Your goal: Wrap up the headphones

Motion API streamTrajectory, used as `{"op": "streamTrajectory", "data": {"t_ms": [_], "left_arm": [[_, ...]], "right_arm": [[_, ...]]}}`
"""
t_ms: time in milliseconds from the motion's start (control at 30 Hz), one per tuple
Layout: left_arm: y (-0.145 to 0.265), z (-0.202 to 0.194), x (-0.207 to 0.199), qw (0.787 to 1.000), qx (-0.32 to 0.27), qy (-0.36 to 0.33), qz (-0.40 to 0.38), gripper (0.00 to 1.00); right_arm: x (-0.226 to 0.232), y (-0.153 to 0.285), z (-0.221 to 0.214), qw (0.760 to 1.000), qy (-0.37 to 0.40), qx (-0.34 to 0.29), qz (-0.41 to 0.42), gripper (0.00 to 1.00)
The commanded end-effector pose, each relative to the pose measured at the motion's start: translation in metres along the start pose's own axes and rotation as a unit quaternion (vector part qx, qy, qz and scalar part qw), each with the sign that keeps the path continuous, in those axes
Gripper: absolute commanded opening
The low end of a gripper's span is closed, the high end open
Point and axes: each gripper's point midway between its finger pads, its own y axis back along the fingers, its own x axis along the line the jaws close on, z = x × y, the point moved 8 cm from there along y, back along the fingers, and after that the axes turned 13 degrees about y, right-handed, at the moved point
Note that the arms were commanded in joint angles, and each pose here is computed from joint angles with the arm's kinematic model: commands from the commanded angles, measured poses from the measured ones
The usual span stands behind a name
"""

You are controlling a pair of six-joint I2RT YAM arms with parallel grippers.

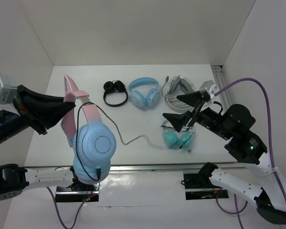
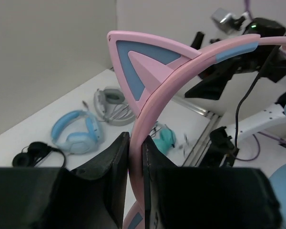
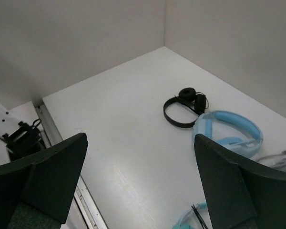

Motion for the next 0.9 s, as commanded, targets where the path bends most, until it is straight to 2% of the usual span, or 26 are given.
{"op": "streamTrajectory", "data": {"t_ms": [0, 67, 267, 333, 400, 500, 600, 767, 867], "left_arm": [[-0.043, -0.008, -0.027, 0.996, 0.048, 0.012, -0.069, 0.0], [-0.051, -0.018, -0.03, 0.994, 0.074, 0.009, -0.081, 0.0], [-0.07, -0.031, -0.041, 0.984, 0.129, -0.002, -0.122, 0.0], [-0.073, -0.029, -0.04, 0.986, 0.123, 0.002, -0.11, 0.0], [-0.073, -0.022, -0.038, 0.991, 0.103, 0.017, -0.084, 0.0], [-0.074, -0.017, -0.039, 0.993, 0.082, 0.032, -0.081, 0.0], [-0.068, -0.009, -0.041, 0.993, 0.063, 0.035, -0.093, 0.0], [-0.069, -0.005, -0.044, 0.992, 0.057, 0.042, -0.1, 0.0], [-0.07, -0.004, -0.045, 0.992, 0.049, 0.043, -0.108, 0.0]], "right_arm": [[0.014, -0.01, -0.006, 0.995, 0.034, -0.024, 0.092, 1.0], [0.02, -0.004, -0.001, 0.991, 0.038, -0.058, 0.115, 1.0], [0.023, 0.005, 0.012, 0.988, 0.045, -0.065, 0.134, 1.0], [0.031, 0.007, 0.015, 0.98, 0.043, -0.064, 0.183, 1.0], [0.032, 0.007, 0.012, 0.978, 0.042, -0.062, 0.196, 1.0], [0.031, 0.019, 0.015, 0.98, 0.052, -0.097, 0.167, 1.0], [0.029, 0.025, 0.013, 0.982, 0.05, -0.104, 0.148, 1.0], [0.04, 0.016, 0.001, 0.974, 0.032, -0.085, 0.208, 1.0], [0.05, 0.012, -0.009, 0.963, 0.004, -0.105, 0.248, 1.0]]}}
